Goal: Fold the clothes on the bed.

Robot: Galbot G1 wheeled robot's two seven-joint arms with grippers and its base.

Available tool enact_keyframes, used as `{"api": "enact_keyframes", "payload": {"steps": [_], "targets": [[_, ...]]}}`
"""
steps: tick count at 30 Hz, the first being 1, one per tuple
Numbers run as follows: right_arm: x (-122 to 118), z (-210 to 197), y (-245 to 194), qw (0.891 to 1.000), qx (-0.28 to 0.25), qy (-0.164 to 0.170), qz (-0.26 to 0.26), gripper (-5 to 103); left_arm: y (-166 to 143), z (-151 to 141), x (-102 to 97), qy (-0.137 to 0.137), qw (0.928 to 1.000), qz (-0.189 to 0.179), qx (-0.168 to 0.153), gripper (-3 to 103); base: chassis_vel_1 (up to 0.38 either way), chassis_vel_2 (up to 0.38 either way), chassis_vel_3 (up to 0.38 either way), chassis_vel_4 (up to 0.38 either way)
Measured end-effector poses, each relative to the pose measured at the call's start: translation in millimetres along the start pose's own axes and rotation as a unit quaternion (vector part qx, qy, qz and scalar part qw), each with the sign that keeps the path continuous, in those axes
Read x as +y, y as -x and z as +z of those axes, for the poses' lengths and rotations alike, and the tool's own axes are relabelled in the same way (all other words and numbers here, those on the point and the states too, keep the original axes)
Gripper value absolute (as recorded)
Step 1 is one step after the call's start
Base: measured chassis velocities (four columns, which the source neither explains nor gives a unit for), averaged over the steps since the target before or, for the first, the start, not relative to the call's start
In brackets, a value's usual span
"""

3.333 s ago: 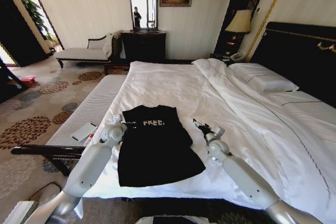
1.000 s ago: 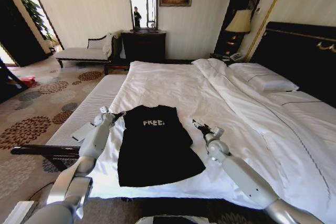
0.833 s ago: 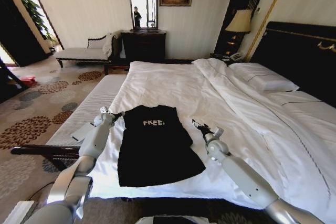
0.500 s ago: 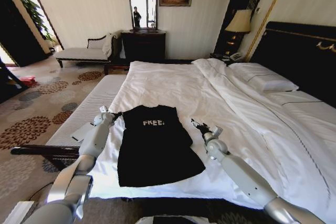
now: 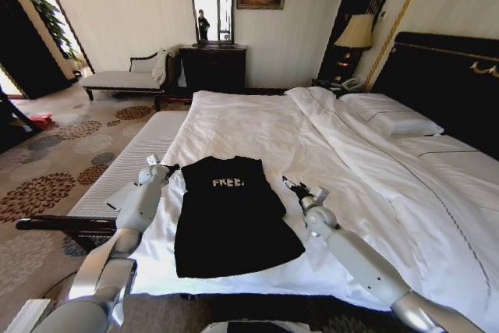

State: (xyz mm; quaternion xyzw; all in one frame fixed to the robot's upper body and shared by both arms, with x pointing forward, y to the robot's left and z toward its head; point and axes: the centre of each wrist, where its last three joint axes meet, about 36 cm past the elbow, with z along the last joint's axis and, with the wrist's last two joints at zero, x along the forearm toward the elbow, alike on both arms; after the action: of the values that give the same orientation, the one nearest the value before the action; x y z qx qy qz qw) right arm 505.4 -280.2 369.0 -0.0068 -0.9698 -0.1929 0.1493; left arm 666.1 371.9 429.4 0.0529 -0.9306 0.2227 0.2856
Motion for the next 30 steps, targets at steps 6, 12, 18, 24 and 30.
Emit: {"api": "enact_keyframes", "payload": {"steps": [6,12,18,24,30], "targets": [[1,2,-1,1.0,0.002,-0.001,-0.001,100,1,5,1.5,0.001,1.0,0.0,0.003,30,0.0,0.0,0.0,0.0],[-2,1,-2,1.0,0.001,-0.001,0.002,100,6,7,-6.3,0.0,1.0,0.004,0.005,51,0.0,0.0,0.0,0.0],[-4,1,-3,1.0,0.0,-0.001,0.004,100,11,11,-10.0,0.007,0.9999,0.002,0.009,73,0.0,0.0,0.0,0.0],[-6,0,-2,1.0,0.0,-0.001,0.006,100,16,20,-17.2,0.009,0.9998,0.01,0.016,94,0.0,0.0,0.0,0.0],[-7,0,-1,1.0,0.0,-0.001,0.007,100,20,21,-20.7,0.008,0.9997,0.015,0.015,83,0.0,0.0,0.0,0.0]]}}
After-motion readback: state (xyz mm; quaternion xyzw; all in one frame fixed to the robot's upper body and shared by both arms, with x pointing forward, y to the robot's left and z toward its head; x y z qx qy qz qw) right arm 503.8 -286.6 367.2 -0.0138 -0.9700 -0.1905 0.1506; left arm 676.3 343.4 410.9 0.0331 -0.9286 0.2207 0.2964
